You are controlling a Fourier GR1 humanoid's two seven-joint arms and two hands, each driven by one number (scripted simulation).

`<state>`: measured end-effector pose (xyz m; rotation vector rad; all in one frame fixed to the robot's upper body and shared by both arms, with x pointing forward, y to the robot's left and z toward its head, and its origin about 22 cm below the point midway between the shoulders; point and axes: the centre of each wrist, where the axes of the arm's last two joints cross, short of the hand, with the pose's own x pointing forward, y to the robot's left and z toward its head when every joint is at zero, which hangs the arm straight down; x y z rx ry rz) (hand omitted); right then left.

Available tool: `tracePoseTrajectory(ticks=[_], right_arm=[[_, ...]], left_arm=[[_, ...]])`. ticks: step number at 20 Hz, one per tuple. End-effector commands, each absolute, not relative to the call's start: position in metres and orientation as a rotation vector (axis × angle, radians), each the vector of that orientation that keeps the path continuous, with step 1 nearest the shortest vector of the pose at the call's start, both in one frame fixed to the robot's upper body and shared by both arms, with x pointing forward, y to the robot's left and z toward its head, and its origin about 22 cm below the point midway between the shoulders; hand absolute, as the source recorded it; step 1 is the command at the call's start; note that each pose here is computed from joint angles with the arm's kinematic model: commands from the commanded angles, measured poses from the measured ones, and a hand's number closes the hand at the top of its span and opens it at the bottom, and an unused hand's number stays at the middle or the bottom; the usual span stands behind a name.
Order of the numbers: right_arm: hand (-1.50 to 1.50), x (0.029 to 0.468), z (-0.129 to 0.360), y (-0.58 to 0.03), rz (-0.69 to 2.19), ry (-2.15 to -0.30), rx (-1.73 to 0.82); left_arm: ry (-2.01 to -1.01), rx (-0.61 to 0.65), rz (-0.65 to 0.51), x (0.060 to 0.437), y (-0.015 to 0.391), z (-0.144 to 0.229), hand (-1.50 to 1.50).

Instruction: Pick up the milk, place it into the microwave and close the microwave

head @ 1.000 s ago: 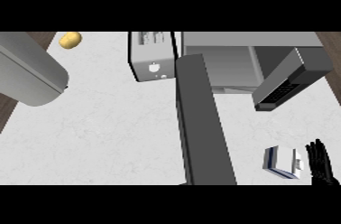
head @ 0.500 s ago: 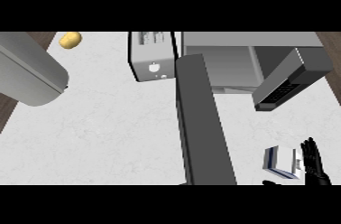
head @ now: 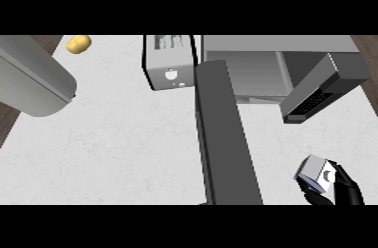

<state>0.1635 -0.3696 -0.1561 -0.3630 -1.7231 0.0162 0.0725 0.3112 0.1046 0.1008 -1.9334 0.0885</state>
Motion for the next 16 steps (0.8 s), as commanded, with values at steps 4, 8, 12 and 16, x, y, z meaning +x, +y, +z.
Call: tracePoseTrajectory(ticks=[4, 8, 12, 16], right_arm=[[1.5, 0.175, -0.153, -0.374, 0.099, -1.886, -0.377], [1.5, 0.252, -0.131, -0.34, 0.17, -1.907, -0.302], [1.5, 0.288, -0.114, -0.327, 0.176, -1.961, -0.19], [1.5, 0.284, -0.126, -0.312, 0.203, -1.949, -0.065]], left_arm=[[-1.975, 0.081, 0.097, 0.068, 0.308, 0.116, -1.5], [-1.975, 0.098, 0.065, 0.076, 0.314, 0.114, -1.5], [-1.955, 0.063, 0.075, 0.073, 0.308, 0.108, -1.5], [-1.958, 0.05, 0.068, 0.076, 0.31, 0.105, -1.5]])
